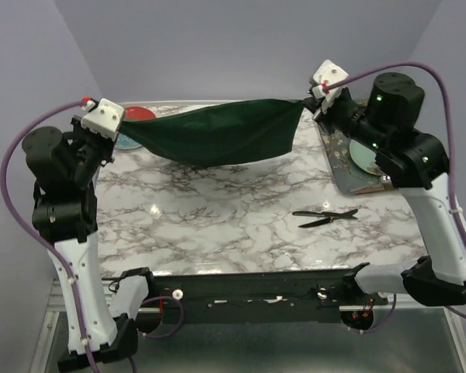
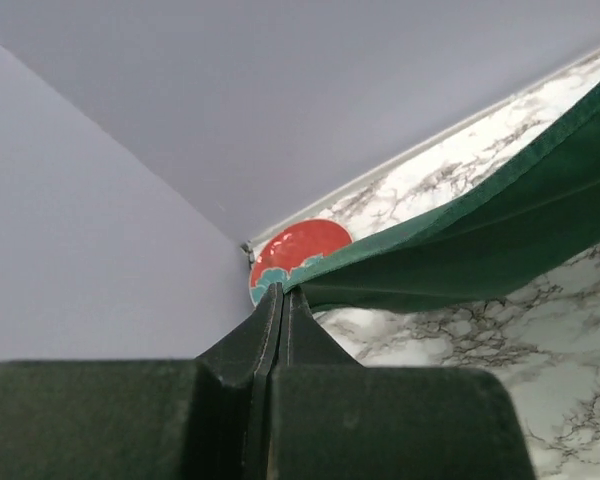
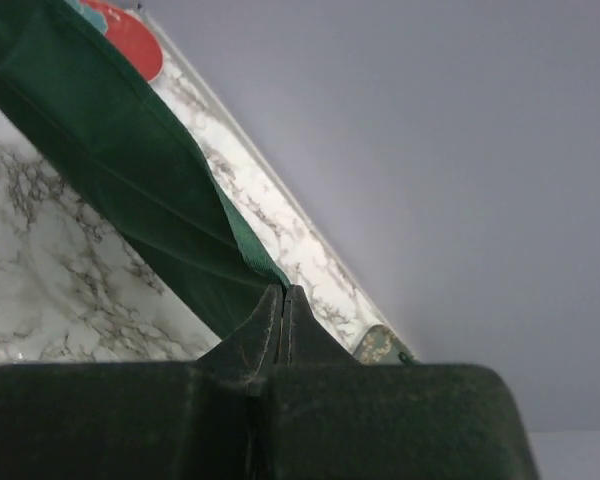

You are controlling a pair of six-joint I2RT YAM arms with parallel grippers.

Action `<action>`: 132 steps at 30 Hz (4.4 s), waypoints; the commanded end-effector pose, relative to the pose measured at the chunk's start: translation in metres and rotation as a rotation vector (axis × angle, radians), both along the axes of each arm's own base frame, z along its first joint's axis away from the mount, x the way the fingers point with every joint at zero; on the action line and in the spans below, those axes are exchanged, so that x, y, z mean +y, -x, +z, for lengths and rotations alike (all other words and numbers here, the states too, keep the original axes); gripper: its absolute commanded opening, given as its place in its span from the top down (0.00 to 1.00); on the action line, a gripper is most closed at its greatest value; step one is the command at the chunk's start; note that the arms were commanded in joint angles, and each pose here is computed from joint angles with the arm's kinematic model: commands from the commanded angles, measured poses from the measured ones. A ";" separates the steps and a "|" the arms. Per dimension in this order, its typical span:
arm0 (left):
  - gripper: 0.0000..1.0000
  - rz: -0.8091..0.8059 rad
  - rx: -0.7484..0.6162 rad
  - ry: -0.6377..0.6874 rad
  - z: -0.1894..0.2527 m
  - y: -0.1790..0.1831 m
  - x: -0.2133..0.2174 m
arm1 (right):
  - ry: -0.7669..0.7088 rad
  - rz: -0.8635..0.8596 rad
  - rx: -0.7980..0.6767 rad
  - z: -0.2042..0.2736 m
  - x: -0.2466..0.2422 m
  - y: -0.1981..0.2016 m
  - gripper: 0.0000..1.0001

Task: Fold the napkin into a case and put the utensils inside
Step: Flatten out the crumpled napkin at the center of the board, then fold and flatten the napkin into a folded napkin.

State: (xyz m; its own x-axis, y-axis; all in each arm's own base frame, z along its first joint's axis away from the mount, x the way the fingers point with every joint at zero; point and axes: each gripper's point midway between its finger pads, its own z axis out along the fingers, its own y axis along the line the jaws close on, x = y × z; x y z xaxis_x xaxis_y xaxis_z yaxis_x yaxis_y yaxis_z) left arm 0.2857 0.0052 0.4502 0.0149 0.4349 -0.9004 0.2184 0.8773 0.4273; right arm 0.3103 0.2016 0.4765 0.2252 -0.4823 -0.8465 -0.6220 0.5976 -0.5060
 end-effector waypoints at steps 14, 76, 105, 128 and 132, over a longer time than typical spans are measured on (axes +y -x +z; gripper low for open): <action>1.00 -0.035 -0.267 0.060 0.076 0.103 -0.030 | -0.102 0.153 -0.108 0.061 -0.034 0.108 0.99; 1.00 -0.288 0.907 -0.388 -0.379 0.034 0.008 | 0.380 0.164 0.918 -0.397 -0.017 0.008 0.99; 1.00 -0.353 0.965 -0.506 -0.400 0.101 0.012 | 0.505 0.212 0.997 -0.432 -0.031 0.082 0.99; 0.63 -0.408 0.929 -0.563 -0.398 0.123 0.008 | 0.543 0.265 1.007 -0.426 -0.033 0.097 0.52; 0.54 -0.397 0.836 -0.543 -0.373 0.112 0.002 | 0.497 0.294 0.979 -0.394 -0.023 0.095 0.34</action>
State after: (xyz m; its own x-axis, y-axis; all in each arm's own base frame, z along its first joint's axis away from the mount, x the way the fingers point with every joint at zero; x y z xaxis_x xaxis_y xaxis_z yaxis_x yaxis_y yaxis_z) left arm 0.1677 0.0131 0.0531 -0.3267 0.8856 -0.3302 0.8641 0.4214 0.2753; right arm 0.2090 0.1659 0.0408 -0.3063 -0.8740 -0.3773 -0.9510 0.2636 0.1615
